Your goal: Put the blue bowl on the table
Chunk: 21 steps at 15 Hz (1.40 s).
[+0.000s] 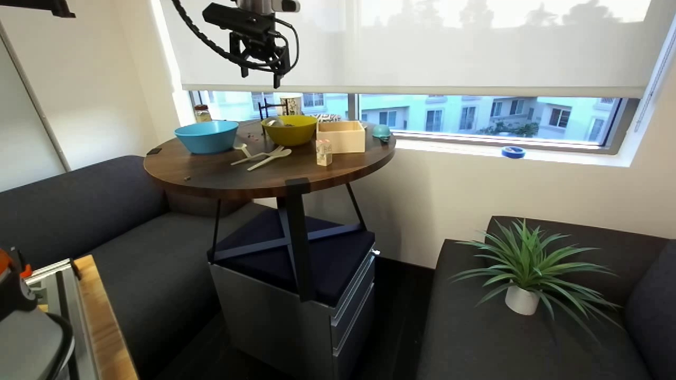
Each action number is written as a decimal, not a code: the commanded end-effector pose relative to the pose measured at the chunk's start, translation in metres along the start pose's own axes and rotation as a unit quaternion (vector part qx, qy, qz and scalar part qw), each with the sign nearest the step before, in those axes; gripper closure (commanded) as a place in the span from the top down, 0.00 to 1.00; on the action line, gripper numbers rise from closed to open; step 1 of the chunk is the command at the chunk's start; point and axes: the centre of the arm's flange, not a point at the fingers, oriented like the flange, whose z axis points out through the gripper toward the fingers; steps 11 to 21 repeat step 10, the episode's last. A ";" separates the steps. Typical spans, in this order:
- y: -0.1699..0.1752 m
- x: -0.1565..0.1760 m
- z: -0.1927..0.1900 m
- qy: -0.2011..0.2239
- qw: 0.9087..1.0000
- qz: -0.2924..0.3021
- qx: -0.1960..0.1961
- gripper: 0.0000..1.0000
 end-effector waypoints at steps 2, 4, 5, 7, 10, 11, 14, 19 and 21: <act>-0.017 -0.061 -0.018 0.087 0.991 0.072 -0.069 1.00; -0.011 -0.034 -0.021 0.071 0.995 0.046 -0.046 1.00; -0.013 -0.033 -0.022 0.073 0.995 0.044 -0.045 1.00; -0.011 -0.030 -0.023 0.074 0.995 0.046 -0.044 1.00; -0.008 -0.029 -0.020 0.071 0.995 0.048 -0.043 1.00; -0.008 -0.029 -0.020 0.071 0.995 0.048 -0.043 1.00; -0.008 -0.029 -0.020 0.071 0.995 0.048 -0.043 1.00; -0.008 -0.029 -0.020 0.071 0.995 0.048 -0.043 1.00; -0.008 -0.029 -0.020 0.071 0.995 0.048 -0.043 1.00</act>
